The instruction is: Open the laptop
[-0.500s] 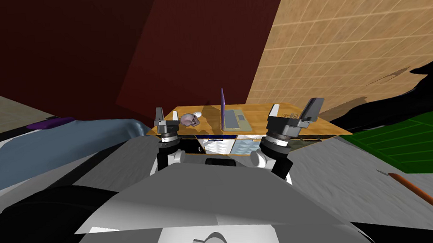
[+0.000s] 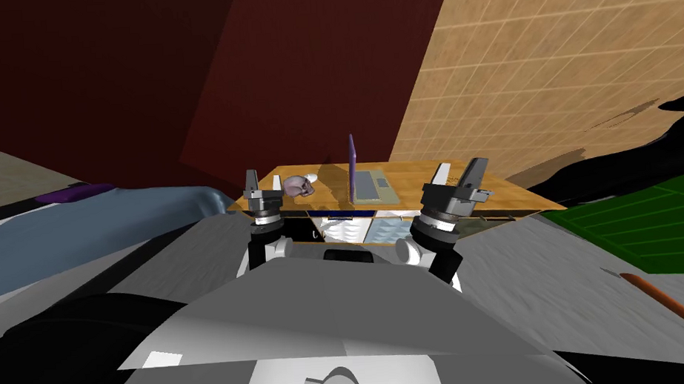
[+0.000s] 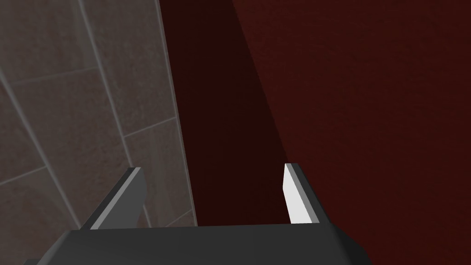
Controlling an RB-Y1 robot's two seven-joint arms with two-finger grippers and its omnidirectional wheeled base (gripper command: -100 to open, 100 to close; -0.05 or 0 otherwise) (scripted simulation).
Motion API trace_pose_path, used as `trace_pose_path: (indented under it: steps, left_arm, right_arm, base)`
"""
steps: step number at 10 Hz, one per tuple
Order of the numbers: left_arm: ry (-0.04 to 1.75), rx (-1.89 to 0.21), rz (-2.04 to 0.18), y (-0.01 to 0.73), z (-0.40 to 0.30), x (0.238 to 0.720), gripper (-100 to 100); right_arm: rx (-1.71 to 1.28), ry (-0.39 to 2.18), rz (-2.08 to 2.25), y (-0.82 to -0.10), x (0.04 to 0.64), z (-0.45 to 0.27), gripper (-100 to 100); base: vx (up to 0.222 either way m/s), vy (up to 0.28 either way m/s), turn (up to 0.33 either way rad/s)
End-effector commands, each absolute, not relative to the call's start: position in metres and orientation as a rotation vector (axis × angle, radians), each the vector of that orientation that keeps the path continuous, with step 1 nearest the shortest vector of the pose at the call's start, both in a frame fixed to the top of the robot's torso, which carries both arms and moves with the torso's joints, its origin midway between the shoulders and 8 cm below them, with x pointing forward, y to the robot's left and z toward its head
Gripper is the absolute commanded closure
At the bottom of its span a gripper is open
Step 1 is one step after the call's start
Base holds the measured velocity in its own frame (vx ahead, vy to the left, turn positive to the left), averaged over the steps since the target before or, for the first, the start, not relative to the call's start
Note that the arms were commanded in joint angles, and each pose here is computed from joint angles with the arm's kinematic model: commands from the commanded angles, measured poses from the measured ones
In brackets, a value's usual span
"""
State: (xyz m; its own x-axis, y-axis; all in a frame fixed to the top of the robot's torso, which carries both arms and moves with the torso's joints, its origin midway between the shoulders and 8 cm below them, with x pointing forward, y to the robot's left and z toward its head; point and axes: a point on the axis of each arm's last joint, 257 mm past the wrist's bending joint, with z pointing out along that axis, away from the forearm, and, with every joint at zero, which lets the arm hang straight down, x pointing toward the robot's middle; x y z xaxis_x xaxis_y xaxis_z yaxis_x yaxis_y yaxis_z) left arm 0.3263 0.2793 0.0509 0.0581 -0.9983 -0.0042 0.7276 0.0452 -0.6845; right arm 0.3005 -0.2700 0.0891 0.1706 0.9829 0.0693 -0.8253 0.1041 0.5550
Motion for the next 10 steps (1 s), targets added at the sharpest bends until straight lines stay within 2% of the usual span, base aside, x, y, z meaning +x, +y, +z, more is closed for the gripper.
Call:
trace_pose_path:
  steps: [1,4,5,10]
  left_arm:
    - [0.571,-0.599,-1.433,0.279,0.051,0.326,0]
    - [0.571,-0.599,-1.433,0.279,0.051,0.326,0]
    - [0.571,-0.599,-1.433,0.279,0.051,0.326,0]
    - [0.571,-0.599,-1.433,0.279,0.051,0.326,0]
  right_arm:
    - [0.538,0.357,1.375,-0.270,0.300,0.089,0]
    - [0.537,0.357,1.375,-0.270,0.300,0.089,0]
    - [0.505,0.362,1.392,-0.267,0.298,0.094,-100]
    - [0.367,0.268,1.495,-0.265,0.276,0.130,-100]
  base:
    - [0.000,0.000,0.000]
    - [0.000,0.000,0.000]
    - [0.004,0.000,0.034]
    - [-0.006,-0.002,0.072]
